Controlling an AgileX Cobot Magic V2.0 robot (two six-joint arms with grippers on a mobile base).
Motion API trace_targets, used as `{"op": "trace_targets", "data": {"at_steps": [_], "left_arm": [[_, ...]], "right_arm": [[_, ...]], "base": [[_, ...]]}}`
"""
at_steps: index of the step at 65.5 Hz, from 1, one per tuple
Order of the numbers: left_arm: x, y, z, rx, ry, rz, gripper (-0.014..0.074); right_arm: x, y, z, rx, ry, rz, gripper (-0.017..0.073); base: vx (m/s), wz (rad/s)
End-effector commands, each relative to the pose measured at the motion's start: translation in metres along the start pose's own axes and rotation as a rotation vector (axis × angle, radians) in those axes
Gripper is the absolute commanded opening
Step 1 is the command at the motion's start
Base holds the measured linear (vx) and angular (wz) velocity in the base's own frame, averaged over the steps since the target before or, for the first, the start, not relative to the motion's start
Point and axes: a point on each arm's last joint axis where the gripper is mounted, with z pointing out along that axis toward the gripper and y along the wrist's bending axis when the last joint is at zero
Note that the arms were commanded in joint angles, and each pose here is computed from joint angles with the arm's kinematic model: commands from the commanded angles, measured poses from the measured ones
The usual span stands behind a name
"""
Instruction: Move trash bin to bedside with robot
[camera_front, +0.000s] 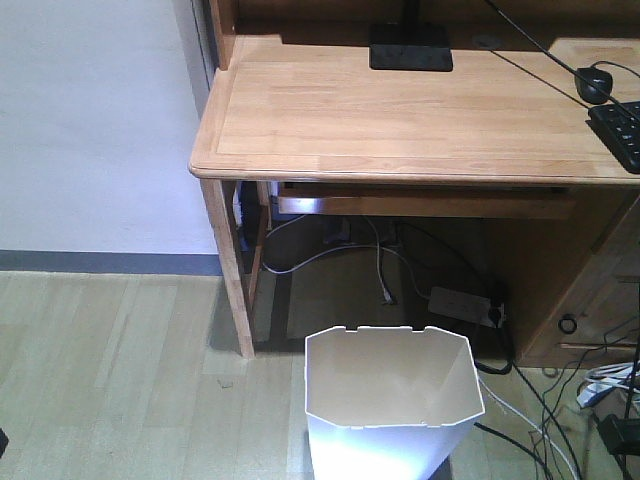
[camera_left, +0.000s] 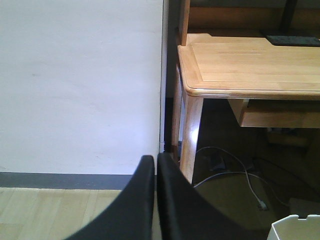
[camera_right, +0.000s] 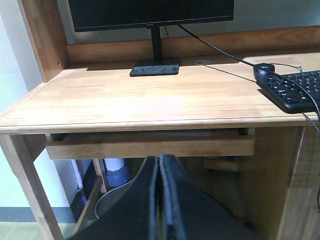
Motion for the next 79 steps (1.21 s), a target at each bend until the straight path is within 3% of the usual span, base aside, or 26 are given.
{"op": "trace_targets", "data": {"at_steps": [1,79], "left_arm": [[-0.0054,-0.0008,-0.0008,0.011,-0.076,-0.006,-0.0006],[-0.0054,-0.0008,-0.0008,0.011,-0.076,-0.006,-0.0006]], "right_arm": [[-0.0053,-0.0003,0.0001,0.005,-0.066,-0.009,-0.0006],[-0.0082,-0.0005,-0.0001,0.007,-0.098,-0.029,-0.0006]], "base": [[0.00,0.00],[0.00,0.00]]}}
